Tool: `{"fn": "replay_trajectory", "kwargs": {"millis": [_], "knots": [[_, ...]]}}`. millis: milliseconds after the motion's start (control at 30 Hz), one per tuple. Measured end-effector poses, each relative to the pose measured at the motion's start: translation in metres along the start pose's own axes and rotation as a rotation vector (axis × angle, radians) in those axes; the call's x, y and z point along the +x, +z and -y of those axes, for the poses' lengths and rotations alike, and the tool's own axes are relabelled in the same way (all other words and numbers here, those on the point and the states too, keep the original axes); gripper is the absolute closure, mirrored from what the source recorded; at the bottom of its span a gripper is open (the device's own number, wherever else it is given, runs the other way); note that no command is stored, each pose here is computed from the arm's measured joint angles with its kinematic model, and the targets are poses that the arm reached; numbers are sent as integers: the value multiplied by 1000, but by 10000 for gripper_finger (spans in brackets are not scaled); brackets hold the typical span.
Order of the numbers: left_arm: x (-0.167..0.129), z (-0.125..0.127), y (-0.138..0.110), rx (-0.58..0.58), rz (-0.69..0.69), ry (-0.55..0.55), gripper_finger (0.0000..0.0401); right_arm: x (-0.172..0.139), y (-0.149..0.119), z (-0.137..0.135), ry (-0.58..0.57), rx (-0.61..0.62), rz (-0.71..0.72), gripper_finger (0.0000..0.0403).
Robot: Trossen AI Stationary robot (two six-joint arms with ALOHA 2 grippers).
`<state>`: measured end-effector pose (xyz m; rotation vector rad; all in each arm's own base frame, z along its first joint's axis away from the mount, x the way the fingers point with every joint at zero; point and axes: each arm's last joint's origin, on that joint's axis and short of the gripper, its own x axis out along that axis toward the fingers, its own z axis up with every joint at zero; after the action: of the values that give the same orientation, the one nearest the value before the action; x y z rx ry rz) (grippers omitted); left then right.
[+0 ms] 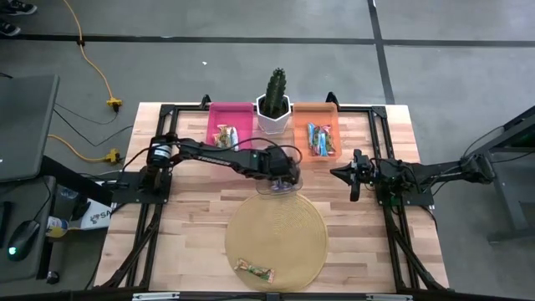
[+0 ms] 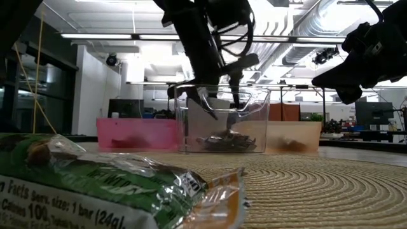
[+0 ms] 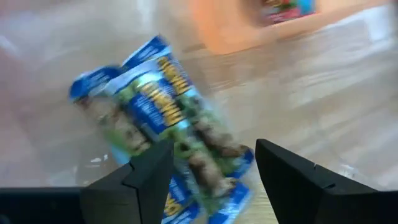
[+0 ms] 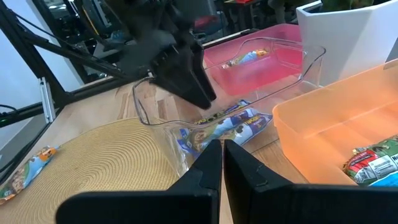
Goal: Pick and place Granola Bars by type
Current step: Put the yellow granola bar into the pink bin
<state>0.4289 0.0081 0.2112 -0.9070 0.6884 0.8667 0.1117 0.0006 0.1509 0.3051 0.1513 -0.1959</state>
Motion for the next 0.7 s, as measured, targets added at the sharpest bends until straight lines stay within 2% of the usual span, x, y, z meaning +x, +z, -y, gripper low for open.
{"fn": "replay_trajectory", "kwargs": {"millis": [300, 700], "knots": [[-53, 10, 26, 191, 163, -130, 175, 0, 0, 0, 0, 1, 0, 402], [-167, 2, 51, 444, 310, -340, 174, 0, 0, 0, 0, 0, -2, 402]]}}
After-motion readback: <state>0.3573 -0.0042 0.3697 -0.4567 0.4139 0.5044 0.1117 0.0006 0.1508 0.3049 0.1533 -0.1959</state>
